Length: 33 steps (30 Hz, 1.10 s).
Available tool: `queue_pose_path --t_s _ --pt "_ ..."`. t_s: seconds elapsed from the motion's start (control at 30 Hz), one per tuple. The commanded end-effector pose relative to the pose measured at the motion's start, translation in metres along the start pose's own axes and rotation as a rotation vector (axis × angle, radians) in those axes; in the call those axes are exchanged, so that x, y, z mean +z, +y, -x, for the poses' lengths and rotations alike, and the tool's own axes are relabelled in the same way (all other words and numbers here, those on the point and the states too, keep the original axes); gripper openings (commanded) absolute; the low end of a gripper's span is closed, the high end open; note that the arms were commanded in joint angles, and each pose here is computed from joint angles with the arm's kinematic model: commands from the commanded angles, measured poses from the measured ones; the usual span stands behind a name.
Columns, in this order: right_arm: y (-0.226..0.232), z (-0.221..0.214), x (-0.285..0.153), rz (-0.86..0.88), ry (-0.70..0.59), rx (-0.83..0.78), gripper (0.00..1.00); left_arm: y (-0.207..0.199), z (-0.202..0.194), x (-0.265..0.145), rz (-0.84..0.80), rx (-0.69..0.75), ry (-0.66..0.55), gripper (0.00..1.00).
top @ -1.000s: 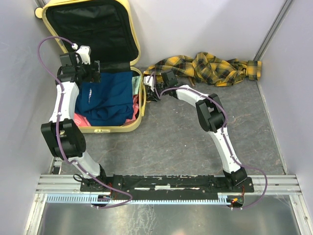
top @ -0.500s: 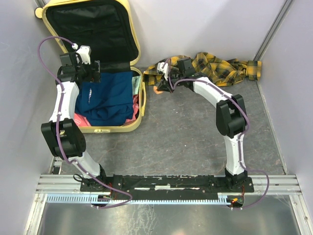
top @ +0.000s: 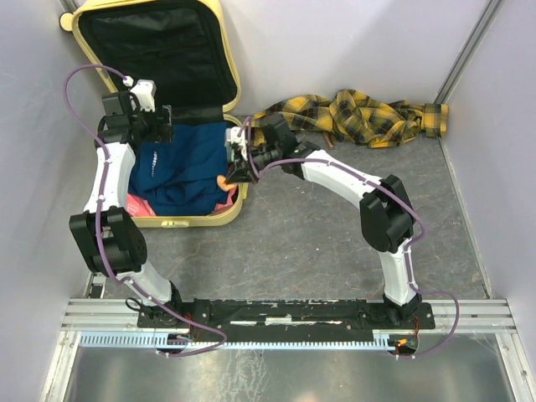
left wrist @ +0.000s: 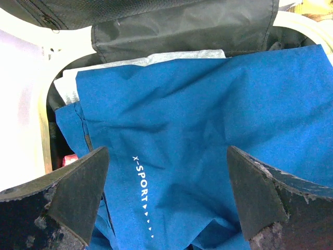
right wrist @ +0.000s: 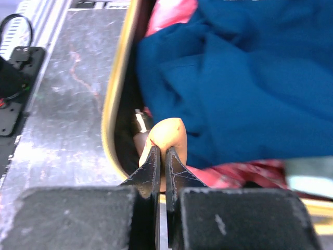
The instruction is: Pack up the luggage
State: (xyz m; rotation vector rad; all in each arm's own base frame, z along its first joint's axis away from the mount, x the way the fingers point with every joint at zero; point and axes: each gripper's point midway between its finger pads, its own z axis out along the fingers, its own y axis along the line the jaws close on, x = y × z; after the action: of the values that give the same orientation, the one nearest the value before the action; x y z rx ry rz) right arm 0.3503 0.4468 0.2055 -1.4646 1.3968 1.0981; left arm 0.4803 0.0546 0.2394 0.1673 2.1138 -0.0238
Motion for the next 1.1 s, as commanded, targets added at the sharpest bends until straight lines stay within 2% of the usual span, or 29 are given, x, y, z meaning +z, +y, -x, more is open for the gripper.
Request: queue_pose_path --t_s 0.0,0.13,0.33,0.47,0.53,0.67,0.8,0.9,1.07 --pt "0.025 0.004 0.018 0.077 0.001 -0.029 0.02 -0.004 0.027 -0.022 0.005 0.011 -0.1 0.99" --pt "0.03 -0.024 0.031 0.092 0.063 -0.015 0.06 -0.003 0.026 -0.025 0.01 0.019 -0.102 0.99" --pt "0.033 -0.039 0.03 0.092 0.11 0.007 0.31 -0.005 0.026 -0.025 0.002 0.024 -0.101 0.99" --pt "0.034 -0.029 0.027 0.086 0.091 0.01 0.59 -0.007 0.027 -0.025 -0.01 0.023 -0.102 0.99" --pt "0.03 -0.017 0.024 0.06 0.065 0.017 0.67 -0.006 0.027 -0.024 -0.009 0.024 -0.1 0.99" --pt "0.013 0.006 0.008 -0.015 0.015 0.065 0.7 -0.005 0.028 -0.023 -0.005 0.026 -0.101 0.99" --pt "-0.025 0.011 -0.03 -0.163 -0.009 0.212 0.69 -0.004 0.029 -0.022 -0.003 0.026 -0.1 0.99" --pt "-0.065 -0.008 -0.074 -0.331 0.022 0.322 0.67 -0.004 0.03 -0.02 -0.003 0.026 -0.099 0.99" --pt "-0.115 -0.064 -0.148 -0.609 0.142 0.458 0.63 -0.004 0.032 -0.015 -0.012 0.013 -0.102 0.99"
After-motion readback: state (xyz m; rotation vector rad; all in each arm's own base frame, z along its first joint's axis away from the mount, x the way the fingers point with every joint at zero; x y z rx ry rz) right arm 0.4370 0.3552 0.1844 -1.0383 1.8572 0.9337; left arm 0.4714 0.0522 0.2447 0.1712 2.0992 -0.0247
